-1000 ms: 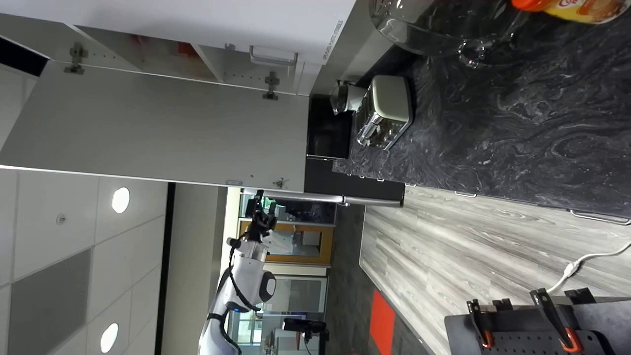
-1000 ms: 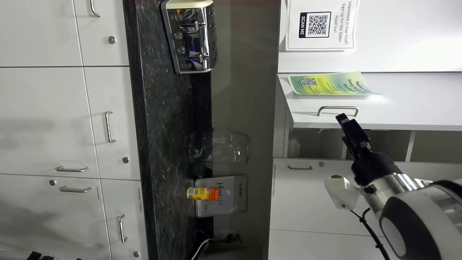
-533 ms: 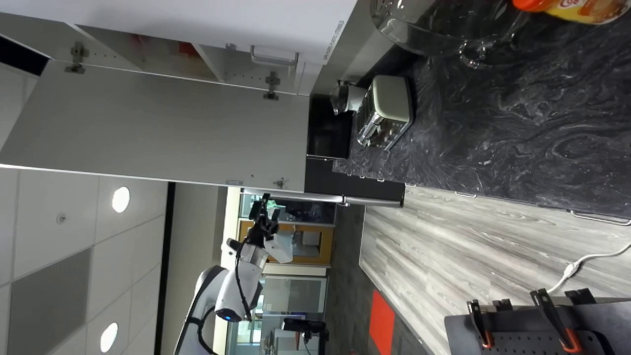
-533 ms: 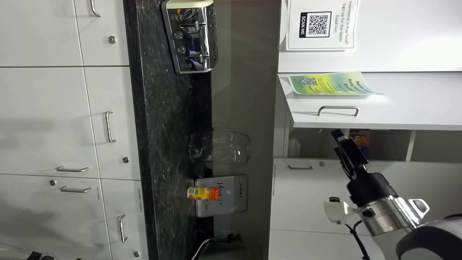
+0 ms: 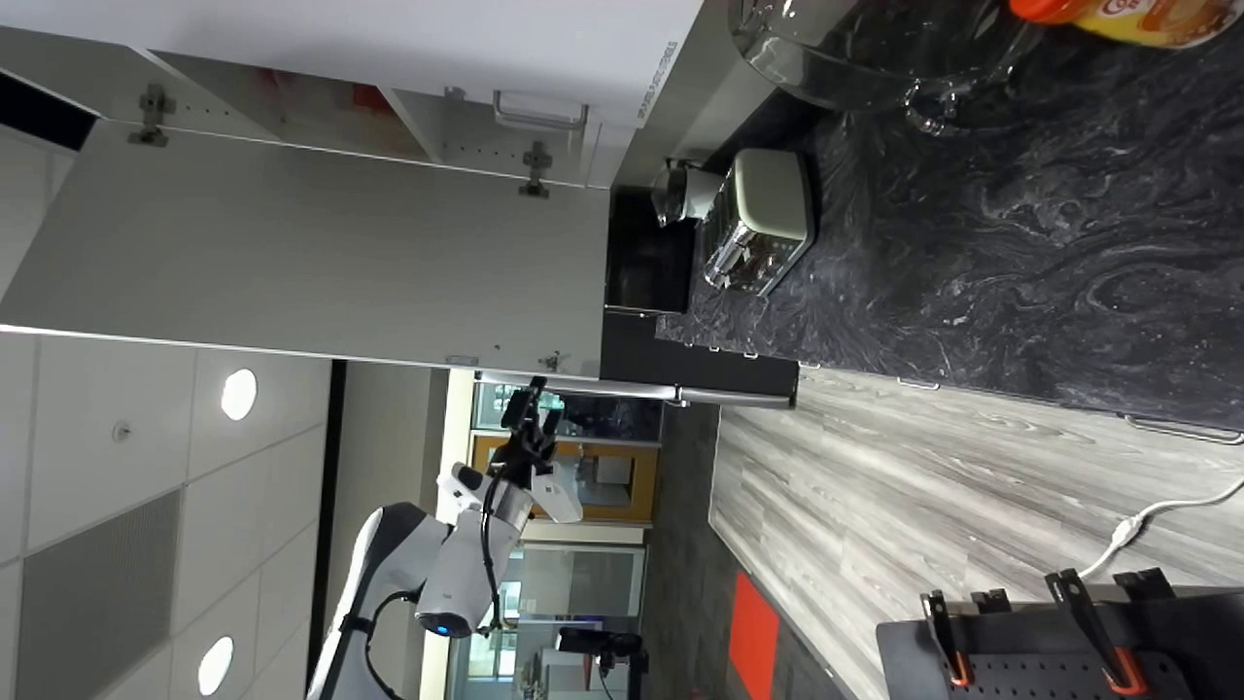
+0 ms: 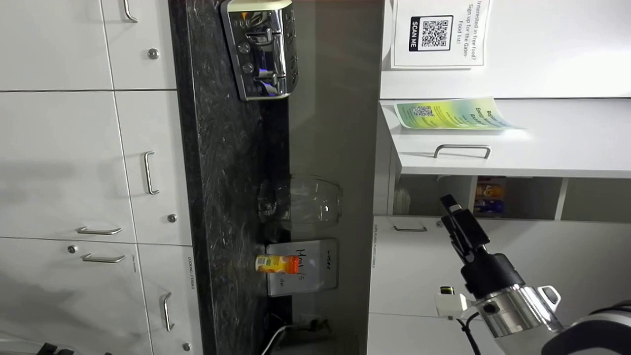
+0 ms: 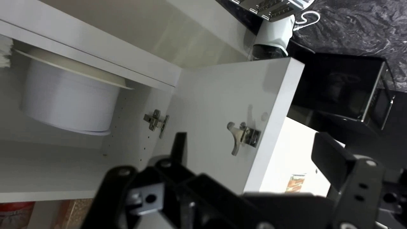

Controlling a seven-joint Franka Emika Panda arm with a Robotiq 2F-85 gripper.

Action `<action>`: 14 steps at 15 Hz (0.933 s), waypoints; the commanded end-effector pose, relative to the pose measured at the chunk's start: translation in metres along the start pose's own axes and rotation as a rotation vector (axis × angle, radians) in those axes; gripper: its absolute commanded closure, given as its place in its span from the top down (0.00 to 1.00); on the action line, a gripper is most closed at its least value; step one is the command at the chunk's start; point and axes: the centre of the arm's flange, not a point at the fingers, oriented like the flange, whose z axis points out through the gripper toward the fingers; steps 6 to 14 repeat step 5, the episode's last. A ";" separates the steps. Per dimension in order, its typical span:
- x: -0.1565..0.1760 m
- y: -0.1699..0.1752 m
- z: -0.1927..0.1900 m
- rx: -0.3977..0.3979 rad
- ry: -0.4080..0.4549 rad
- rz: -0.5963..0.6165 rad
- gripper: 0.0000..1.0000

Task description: Open the left cabinet door

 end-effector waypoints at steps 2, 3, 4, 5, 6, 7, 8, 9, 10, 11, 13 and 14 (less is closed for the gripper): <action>-0.004 0.001 -0.001 0.016 -0.008 0.003 1.00; -0.004 0.002 -0.001 0.019 -0.008 0.002 1.00; -0.004 0.002 -0.001 0.021 -0.007 0.003 1.00; -0.004 0.002 -0.001 0.022 -0.007 0.003 1.00; -0.004 0.002 -0.001 0.022 -0.007 0.003 1.00; -0.004 0.002 -0.001 0.022 -0.007 0.003 1.00; -0.004 0.002 -0.001 0.022 -0.007 0.003 1.00; -0.004 0.002 -0.001 0.022 -0.007 0.003 1.00; -0.004 0.002 -0.001 0.022 -0.007 0.003 1.00; -0.004 0.002 -0.001 0.022 -0.007 0.003 1.00; -0.004 0.002 -0.001 0.022 -0.007 0.003 1.00; -0.004 0.002 -0.001 0.022 -0.007 0.003 1.00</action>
